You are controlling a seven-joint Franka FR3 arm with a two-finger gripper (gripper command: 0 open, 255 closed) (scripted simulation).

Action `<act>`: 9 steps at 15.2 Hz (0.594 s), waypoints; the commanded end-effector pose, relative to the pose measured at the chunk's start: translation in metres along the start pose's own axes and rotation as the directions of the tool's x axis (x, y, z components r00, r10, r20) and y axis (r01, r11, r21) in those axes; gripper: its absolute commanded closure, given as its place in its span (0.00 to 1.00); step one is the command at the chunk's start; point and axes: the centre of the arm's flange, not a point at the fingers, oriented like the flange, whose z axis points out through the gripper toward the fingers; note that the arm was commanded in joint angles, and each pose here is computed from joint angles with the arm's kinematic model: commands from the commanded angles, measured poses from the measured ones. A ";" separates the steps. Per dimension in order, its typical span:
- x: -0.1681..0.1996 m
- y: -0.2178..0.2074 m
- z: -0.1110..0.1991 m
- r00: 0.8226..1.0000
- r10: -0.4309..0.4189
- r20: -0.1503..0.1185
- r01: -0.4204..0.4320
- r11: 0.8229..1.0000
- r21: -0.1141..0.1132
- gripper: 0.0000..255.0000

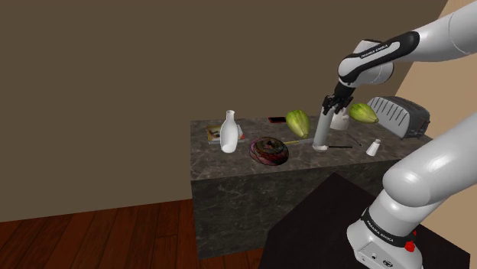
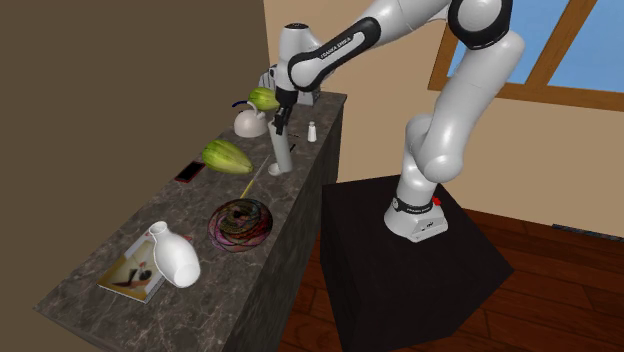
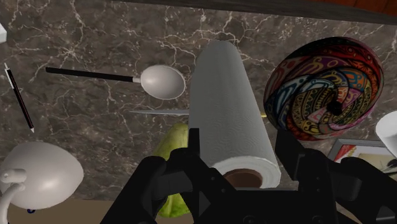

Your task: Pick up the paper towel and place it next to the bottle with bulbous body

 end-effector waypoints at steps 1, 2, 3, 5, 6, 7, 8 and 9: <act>0.002 0.000 -0.011 1.000 0.000 0.001 0.000 1.000 0.000 1.00; 0.003 0.000 -0.017 1.000 0.000 0.001 0.000 1.000 0.000 1.00; 0.004 0.000 -0.022 1.000 0.000 0.001 0.000 1.000 0.000 1.00; 0.006 0.000 -0.032 1.000 0.000 0.001 0.000 1.000 0.000 1.00; 0.007 0.000 -0.037 1.000 0.000 0.001 0.000 1.000 0.000 1.00; 0.008 0.000 -0.043 1.000 0.000 0.001 0.000 1.000 0.000 1.00; 0.010 0.000 -0.048 1.000 0.000 0.001 0.000 1.000 0.000 1.00; 0.011 0.000 -0.053 1.000 0.000 0.001 0.000 1.000 0.000 1.00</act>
